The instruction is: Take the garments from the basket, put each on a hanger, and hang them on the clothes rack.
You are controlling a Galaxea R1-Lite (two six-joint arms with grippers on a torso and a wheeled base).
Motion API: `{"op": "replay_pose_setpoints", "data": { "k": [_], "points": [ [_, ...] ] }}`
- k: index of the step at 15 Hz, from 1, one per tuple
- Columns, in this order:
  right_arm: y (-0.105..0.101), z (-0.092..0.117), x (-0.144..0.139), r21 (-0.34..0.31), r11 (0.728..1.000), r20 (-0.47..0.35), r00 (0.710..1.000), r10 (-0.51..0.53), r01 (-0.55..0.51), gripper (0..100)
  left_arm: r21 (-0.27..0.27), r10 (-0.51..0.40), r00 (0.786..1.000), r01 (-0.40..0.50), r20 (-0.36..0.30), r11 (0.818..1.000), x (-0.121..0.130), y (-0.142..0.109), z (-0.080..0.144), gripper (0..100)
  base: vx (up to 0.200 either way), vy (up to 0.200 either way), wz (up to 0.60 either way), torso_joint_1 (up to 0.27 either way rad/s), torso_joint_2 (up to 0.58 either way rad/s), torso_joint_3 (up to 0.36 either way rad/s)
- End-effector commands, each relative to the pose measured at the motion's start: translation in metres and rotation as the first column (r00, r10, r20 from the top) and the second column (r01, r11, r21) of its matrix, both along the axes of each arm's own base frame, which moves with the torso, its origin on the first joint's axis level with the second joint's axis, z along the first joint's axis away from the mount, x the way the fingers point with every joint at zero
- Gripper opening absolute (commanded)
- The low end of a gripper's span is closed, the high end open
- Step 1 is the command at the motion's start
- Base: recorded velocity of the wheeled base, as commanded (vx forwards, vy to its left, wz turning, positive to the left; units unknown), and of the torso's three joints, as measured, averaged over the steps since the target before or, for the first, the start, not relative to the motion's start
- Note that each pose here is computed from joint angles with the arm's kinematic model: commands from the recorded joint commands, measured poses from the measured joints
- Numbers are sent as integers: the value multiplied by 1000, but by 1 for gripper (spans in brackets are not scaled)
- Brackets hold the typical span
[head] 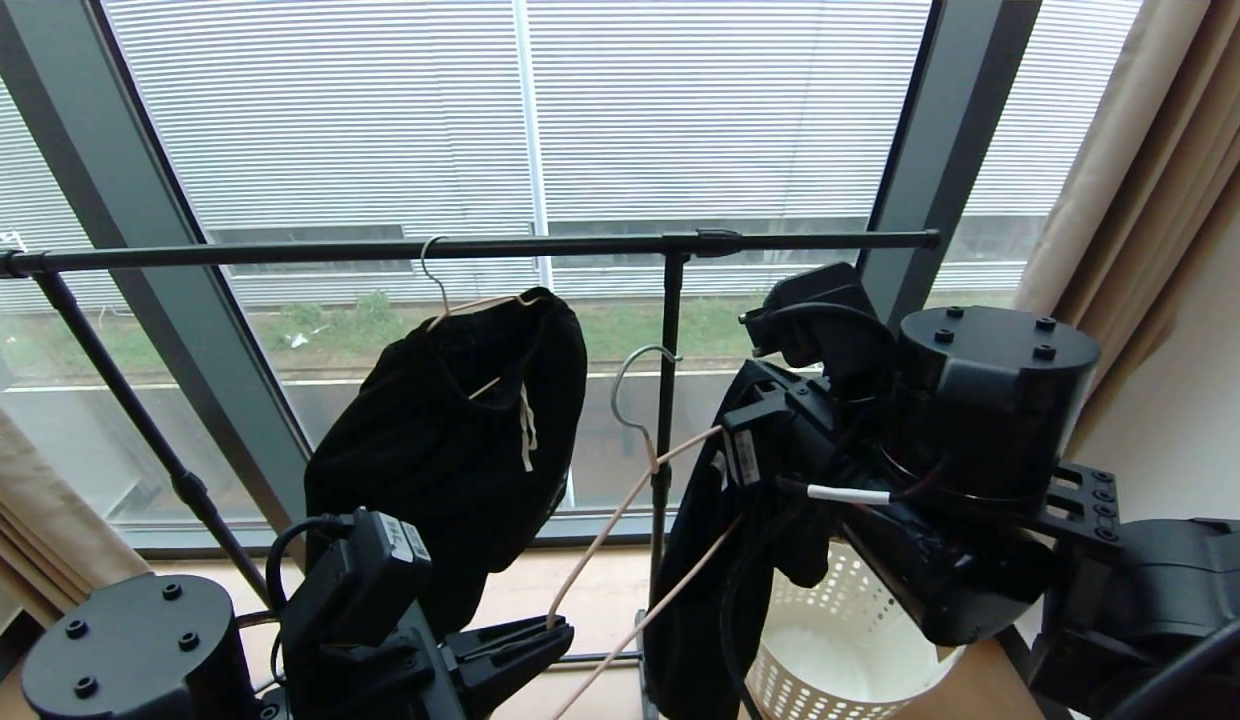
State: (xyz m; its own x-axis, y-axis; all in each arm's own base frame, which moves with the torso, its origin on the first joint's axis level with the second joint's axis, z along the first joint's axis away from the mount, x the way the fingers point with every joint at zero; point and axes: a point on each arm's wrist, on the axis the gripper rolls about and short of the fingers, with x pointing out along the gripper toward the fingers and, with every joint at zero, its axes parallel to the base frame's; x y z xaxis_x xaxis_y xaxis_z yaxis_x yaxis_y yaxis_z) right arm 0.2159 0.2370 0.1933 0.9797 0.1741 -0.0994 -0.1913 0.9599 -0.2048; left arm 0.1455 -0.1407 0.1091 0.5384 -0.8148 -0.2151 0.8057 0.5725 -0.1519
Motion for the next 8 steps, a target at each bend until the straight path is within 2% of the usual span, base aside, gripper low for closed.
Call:
{"op": "replay_pose_setpoints", "data": {
  "k": [1,8],
  "points": [
    [2,7,-12,18,999,13,999,41,-41,0,5,-1,1000,1,-6,1000,0,0,-2,0,0,0,0,0,0,0],
    [15,4,-39,9,988,2,988,156,-156,0,9,1,1000,-1,-10,1000,1,-1,-3,0,0,0,0,0,0,0]
  ]
}}
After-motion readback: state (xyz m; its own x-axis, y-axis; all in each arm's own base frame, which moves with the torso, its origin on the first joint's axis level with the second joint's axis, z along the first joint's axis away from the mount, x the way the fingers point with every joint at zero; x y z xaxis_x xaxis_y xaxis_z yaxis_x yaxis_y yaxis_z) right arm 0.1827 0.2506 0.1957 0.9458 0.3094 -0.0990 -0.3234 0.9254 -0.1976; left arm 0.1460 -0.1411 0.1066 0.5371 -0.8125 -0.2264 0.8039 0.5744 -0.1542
